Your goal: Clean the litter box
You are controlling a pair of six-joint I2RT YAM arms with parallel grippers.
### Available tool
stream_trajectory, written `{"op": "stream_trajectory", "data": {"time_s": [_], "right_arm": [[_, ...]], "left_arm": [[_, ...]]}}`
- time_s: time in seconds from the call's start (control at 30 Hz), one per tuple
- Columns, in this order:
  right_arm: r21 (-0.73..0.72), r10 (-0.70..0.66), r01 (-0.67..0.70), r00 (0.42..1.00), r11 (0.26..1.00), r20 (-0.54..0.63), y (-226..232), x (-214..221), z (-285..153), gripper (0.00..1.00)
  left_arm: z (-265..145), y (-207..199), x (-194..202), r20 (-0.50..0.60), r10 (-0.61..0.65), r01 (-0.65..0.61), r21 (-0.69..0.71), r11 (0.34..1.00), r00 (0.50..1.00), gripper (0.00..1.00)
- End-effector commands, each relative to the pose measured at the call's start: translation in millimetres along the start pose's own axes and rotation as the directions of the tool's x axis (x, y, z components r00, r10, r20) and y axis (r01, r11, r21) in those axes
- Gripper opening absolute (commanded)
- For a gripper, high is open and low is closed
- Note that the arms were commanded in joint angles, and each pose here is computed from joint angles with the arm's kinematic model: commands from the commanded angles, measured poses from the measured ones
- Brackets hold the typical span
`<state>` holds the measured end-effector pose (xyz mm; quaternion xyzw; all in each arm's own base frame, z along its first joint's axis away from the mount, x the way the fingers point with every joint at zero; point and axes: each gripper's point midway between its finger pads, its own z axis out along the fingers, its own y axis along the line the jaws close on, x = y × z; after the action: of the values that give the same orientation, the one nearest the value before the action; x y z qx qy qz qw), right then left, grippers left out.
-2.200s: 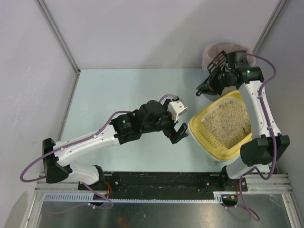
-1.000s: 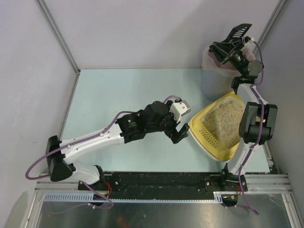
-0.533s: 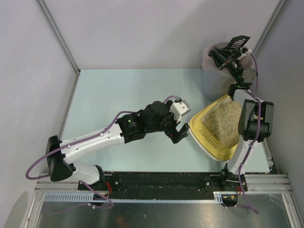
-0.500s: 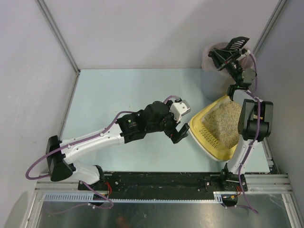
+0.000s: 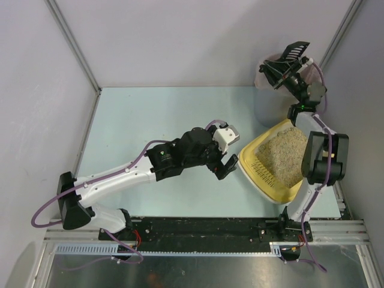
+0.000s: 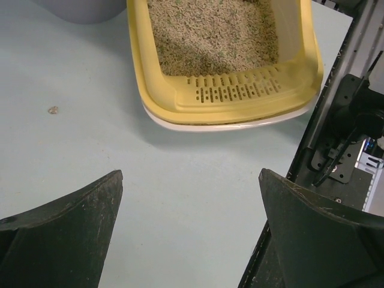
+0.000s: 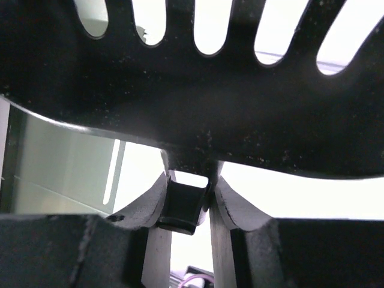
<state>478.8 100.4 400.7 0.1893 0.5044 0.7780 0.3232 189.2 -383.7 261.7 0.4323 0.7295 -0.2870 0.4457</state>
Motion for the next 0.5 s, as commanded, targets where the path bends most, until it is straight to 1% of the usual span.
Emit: {"op": "stream_trajectory", "data": {"time_s": [0.0, 0.03, 0.07, 0.1, 0.13, 0.17, 0.2, 0.23, 0.27, 0.33, 0.37, 0.4, 0.43, 0.47], "right_arm": [[0.137, 0.171, -0.158, 0.981, 0.978, -0.087, 45.4, 38.6, -4.5, 0.0], [0.164, 0.146, -0.131, 0.986, 0.978, -0.086, 44.3, 41.3, -5.8, 0.0], [0.233, 0.172, -0.155, 0.984, 0.96, -0.054, 29.9, 38.9, -8.3, 0.0], [0.245, 0.072, -0.049, 0.994, 0.968, -0.084, 34.6, 48.7, -11.7, 0.0], [0.269, 0.037, -0.013, 0.996, 0.963, -0.086, 31.9, 50.7, -14.6, 0.0], [0.338, 0.074, -0.05, 0.996, 0.94, -0.059, 19.0, 51.3, -20.4, 0.0], [0.348, 0.033, -0.009, 0.998, 0.938, -0.062, 28.2, 60.0, -24.0, 0.0], [0.367, -0.055, 0.083, 0.995, 0.926, -0.085, 22.8, 62.4, -29.0, 0.0], [0.423, -0.03, 0.056, 0.997, 0.904, -0.067, 14.9, 66.2, -37.1, 0.0], [0.444, -0.142, 0.166, 0.986, 0.88, -0.088, 21.6, 74.9, -47.1, 0.0], [0.507, -0.113, 0.131, 0.991, 0.852, -0.066, 11.3, 77.4, -58.2, 0.0], [0.516, -0.147, 0.162, 0.987, 0.841, -0.071, 19.7, 85.5, -64.2, 0.0], [0.533, -0.202, 0.221, 0.975, 0.817, -0.095, 17.3, 88.3, -71.2, 0.0], [0.593, -0.185, 0.191, 0.98, 0.782, -0.071, 7.8, 91.1, -82.6, 0.0]], "left_arm": [[-22.5, 11.4, -34.3, 0.111, 0.031, -0.026, -0.046, 0.999, 0.993, 1.0], [-24.8, 11.4, -37.3, 0.119, 0.03, -0.025, -0.044, 0.999, 0.992, 1.0], [-28.4, 10.7, -42.1, 0.132, 0.032, -0.027, -0.041, 0.999, 0.991, 1.0], [-31.5, 10.3, -46.5, 0.145, 0.029, -0.023, -0.037, 0.999, 0.989, 1.0], [-38.7, 9.5, -56.9, 0.175, 0.026, -0.02, -0.035, 0.999, 0.984, 1.0], [-42.9, 9.4, -61.6, 0.187, 0.021, -0.016, -0.029, 0.999, 0.982, 1.0], [-48.6, 9.2, -68.3, 0.207, 0.014, -0.008, -0.027, 1.0, 0.978, 1.0], [-54.2, 8.3, -75.8, 0.226, 0.01, -0.006, -0.022, 1.0, 0.974, 1.0], [-61.8, 9.6, -83.2, 0.25, 0.004, 0.002, -0.024, 1.0, 0.968, 1.0], [-73.0, 11.9, -96.6, 0.288, 0.0, 0.009, -0.029, 1.0, 0.958, 1.0], [-78.7, 8.3, -102.0, 0.303, -0.002, 0.004, -0.006, 1.0, 0.953, 1.0], [-82.9, 7.1, -108.6, 0.319, -0.003, 0.003, 0.0, 1.0, 0.948, 1.0], [-85.4, 9.4, -111.7, 0.326, -0.005, 0.007, -0.004, 1.0, 0.945, 1.0], [-87.6, 8.5, -114.5, 0.334, -0.008, 0.008, 0.003, 1.0, 0.943, 1.0]]}}
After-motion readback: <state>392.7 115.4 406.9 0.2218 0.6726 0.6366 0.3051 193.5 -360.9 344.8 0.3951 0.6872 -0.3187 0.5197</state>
